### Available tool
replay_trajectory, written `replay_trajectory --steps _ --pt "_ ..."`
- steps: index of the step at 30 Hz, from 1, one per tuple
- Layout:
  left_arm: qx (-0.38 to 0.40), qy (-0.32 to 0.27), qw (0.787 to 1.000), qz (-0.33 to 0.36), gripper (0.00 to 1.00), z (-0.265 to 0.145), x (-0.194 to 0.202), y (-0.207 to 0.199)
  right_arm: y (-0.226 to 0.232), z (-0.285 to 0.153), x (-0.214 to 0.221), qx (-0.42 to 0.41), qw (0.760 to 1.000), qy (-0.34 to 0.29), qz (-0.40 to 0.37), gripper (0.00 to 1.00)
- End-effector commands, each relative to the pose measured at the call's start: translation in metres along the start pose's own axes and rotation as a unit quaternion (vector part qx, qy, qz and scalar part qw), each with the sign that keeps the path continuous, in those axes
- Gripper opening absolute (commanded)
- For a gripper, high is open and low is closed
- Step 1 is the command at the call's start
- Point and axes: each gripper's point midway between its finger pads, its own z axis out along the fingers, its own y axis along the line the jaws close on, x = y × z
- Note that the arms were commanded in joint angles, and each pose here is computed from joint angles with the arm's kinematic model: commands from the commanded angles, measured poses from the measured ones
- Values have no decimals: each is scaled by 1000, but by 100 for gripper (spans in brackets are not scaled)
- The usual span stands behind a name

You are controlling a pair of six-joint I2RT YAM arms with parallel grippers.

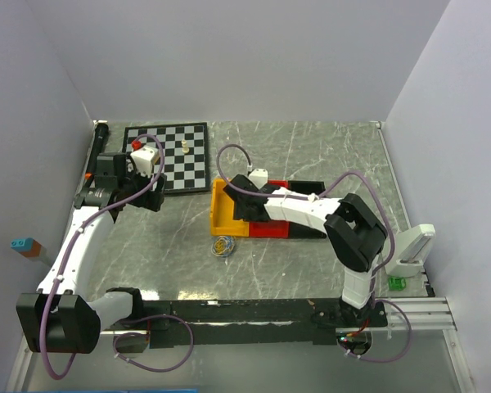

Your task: Untangle the cables

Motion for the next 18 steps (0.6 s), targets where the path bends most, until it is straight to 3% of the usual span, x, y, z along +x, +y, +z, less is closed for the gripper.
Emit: replay_trajectory --steps 1,5,12,15,18 --pt "0 2 1000 4 97 -3 1 -1 0 -24 -10 -28 1000 -6 13 70" --pt "1 3 1000 7 97 -4 3 -1 13 -58 -16 -94 995 -30 -3 72" --pt "34 -16 999 -5 97 5 -6 -14 40 -96 36 -209 975 -12 -68 71" --pt "48 -23 998 -12 97 17 -23 -25 58 -97 58 -253 963 7 -91 71" --pt "71 -25 997 -14 97 31 -44 -38 67 -86 70 -242 964 32 -103 71"
